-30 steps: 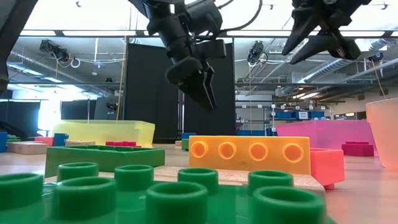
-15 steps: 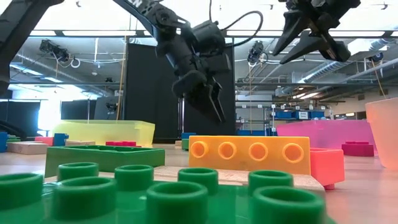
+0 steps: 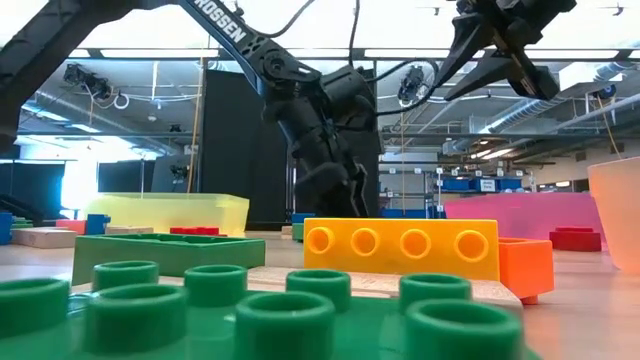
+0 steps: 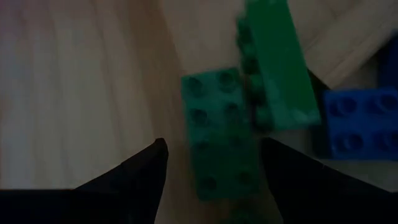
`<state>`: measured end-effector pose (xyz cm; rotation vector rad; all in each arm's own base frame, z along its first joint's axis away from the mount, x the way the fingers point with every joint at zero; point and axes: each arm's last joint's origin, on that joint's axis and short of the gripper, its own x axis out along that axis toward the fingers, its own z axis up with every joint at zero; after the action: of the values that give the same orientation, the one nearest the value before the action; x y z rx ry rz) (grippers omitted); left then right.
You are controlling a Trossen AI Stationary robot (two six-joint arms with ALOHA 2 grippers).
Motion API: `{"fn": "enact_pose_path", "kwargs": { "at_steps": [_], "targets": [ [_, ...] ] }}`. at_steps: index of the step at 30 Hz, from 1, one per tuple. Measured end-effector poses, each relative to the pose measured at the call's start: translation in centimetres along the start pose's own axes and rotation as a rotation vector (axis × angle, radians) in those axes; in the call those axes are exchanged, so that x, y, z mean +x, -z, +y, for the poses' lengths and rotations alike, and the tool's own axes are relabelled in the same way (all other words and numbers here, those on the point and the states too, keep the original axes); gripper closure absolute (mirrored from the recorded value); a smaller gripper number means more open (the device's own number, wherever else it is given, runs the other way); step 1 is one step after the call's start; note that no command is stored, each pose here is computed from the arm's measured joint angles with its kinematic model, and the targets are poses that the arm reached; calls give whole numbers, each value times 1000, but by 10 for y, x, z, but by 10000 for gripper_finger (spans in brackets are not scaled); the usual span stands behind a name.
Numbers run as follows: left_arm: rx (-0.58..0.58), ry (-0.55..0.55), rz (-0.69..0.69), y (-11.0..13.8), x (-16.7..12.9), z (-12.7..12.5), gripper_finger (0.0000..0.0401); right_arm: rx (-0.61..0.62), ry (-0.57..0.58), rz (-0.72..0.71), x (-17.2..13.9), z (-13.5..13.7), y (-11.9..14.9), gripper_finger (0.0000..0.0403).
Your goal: Sort blocks by size
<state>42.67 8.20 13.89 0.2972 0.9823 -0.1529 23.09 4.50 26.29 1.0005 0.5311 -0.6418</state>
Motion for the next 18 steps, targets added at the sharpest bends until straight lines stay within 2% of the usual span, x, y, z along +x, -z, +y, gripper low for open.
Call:
{"fn": "enact_pose_path", "kwargs": {
  "at_steps": [5, 10, 11, 14, 18],
  "targets": [
    [-15, 53, -7, 2, 8, -3, 162, -7, -1, 1, 0, 0, 0, 297],
    [-115, 56, -12, -1, 6, -5, 251, -50, -10, 56, -2, 0, 5, 291],
    [-136, 56, -3, -2, 4, -4, 258, -64, -7, 62, -3, 0, 7, 290],
    [-196, 61, 12, -11, -4, -1, 255, -86, 22, 63, -10, -4, 13, 288],
    [-238, 33, -51, -34, -30, 7, 255, -44, 40, 68, -27, -10, 20, 295]
  ]
}}
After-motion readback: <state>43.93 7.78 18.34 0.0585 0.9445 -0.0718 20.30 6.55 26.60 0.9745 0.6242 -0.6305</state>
